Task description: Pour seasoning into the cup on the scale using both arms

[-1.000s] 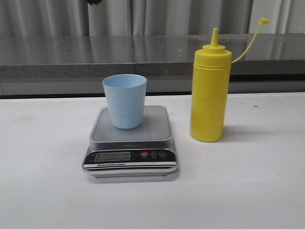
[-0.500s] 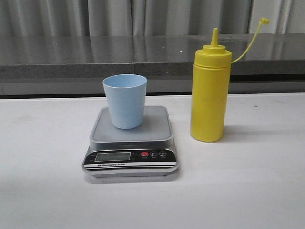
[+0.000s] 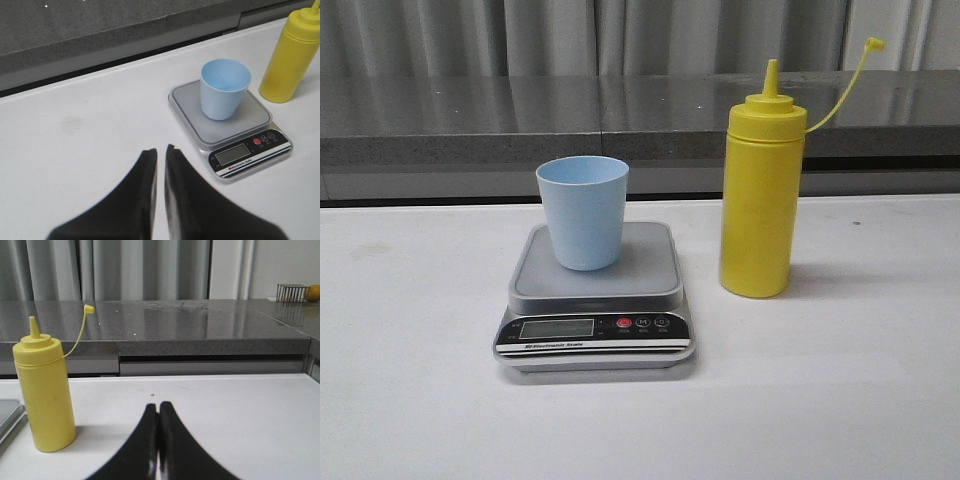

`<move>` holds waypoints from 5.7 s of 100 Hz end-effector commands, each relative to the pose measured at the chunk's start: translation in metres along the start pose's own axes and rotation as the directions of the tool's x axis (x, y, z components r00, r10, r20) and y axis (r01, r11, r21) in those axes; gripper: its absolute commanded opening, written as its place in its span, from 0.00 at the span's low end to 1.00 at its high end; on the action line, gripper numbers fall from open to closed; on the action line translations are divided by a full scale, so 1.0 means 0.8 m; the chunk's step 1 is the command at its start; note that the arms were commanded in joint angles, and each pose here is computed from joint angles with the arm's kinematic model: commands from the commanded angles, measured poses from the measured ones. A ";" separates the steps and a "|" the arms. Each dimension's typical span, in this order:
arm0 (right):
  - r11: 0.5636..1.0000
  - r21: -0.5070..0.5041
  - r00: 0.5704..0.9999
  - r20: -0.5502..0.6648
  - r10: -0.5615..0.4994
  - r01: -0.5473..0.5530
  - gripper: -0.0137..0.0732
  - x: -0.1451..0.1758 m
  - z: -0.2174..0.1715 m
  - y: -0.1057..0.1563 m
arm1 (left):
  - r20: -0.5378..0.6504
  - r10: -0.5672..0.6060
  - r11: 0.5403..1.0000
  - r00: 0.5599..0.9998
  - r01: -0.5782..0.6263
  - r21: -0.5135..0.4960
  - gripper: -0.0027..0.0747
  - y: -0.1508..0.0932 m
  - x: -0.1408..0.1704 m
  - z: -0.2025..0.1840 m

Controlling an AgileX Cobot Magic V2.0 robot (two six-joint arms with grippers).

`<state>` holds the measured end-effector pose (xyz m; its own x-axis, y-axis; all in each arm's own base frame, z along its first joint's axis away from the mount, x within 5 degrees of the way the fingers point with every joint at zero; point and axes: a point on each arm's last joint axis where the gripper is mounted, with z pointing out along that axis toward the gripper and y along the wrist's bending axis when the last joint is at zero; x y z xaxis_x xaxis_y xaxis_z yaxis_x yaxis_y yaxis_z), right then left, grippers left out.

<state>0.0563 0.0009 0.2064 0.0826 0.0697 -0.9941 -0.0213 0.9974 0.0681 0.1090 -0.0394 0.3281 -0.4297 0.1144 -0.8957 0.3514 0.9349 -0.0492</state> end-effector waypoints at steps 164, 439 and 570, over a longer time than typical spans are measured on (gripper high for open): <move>0.985 -0.169 0.904 -0.415 -0.103 0.034 0.61 -0.112 0.170 0.052 | 0.345 0.012 1.000 0.938 -0.009 -0.012 0.08 -0.006 0.076 -0.072; 0.905 -0.381 0.961 -0.263 0.089 -0.188 0.67 0.061 0.354 0.155 | 0.345 0.012 1.000 0.938 -0.009 -0.012 0.08 -0.006 0.076 -0.072; 0.253 -0.635 0.377 0.064 -0.924 0.730 0.15 -0.025 0.375 0.217 | 0.345 0.012 1.000 0.938 -0.009 -0.012 0.08 -0.006 0.076 -0.072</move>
<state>0.3543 0.1708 0.2336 0.0013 -0.8682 -0.4962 -0.6381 0.3814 -0.6689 0.0324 -0.0188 0.2837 -0.1987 0.0545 -0.9785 0.3576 0.9336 -0.0206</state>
